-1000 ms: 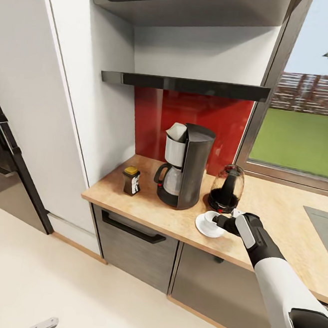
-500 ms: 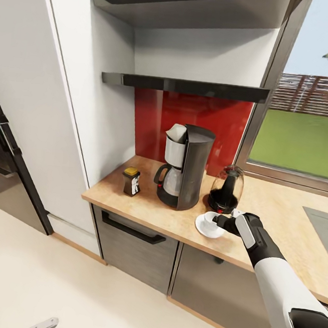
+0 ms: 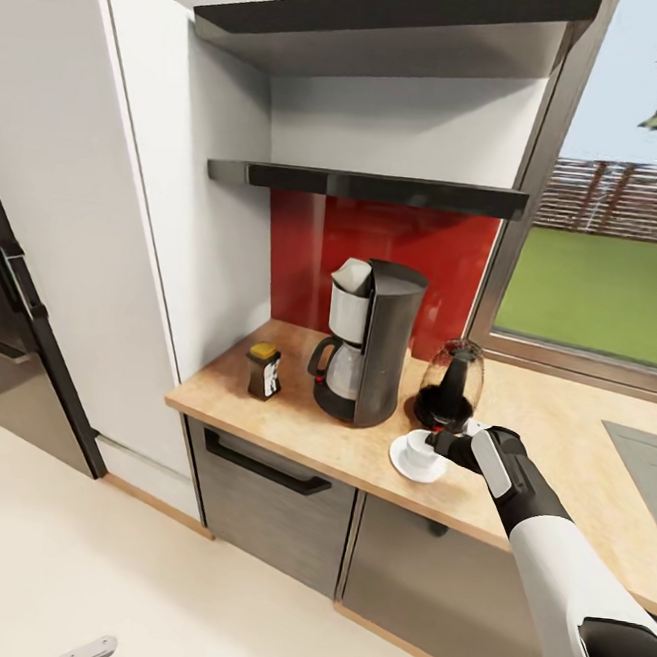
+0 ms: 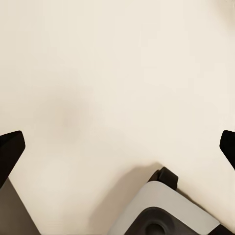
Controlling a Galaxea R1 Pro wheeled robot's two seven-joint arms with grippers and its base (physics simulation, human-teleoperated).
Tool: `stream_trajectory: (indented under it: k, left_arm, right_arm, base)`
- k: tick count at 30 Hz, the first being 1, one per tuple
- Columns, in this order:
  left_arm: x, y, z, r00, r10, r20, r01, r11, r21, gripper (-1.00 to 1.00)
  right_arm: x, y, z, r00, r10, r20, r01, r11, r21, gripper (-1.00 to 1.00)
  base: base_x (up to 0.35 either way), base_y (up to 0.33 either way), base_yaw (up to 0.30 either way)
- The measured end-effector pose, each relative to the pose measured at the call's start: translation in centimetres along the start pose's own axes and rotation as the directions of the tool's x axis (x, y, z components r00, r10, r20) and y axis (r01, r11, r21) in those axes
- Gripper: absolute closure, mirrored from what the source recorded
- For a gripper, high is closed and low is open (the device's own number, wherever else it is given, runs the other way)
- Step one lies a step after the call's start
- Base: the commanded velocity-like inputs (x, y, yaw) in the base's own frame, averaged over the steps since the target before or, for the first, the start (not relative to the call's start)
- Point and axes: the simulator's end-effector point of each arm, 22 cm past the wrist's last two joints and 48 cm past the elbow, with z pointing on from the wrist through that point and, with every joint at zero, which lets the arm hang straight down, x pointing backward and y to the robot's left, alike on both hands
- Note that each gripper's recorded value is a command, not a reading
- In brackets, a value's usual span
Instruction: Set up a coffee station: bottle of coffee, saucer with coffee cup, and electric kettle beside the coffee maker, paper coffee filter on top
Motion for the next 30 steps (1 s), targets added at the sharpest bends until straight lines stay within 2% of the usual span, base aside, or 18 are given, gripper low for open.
stream_trajectory:
  k: [14,30]
  left_arm:
    - [-0.27,-0.08,-0.14,1.000,0.001,0.006,-0.001,1.000,0.003,-1.00]
    - [-0.57,-0.25,-0.33,1.000,0.000,0.014,0.000,1.000,0.008,-1.00]
  right_arm:
    - [-0.32,0.12,-0.33,1.000,-0.001,0.007,0.001,1.000,-0.002,-1.00]
    - [-0.62,0.31,-0.71,1.000,0.000,0.013,0.000,1.000,-0.006,-1.00]
  base:
    - [-0.043,-0.040,0.008]
    - [-0.218,-0.204,0.264]
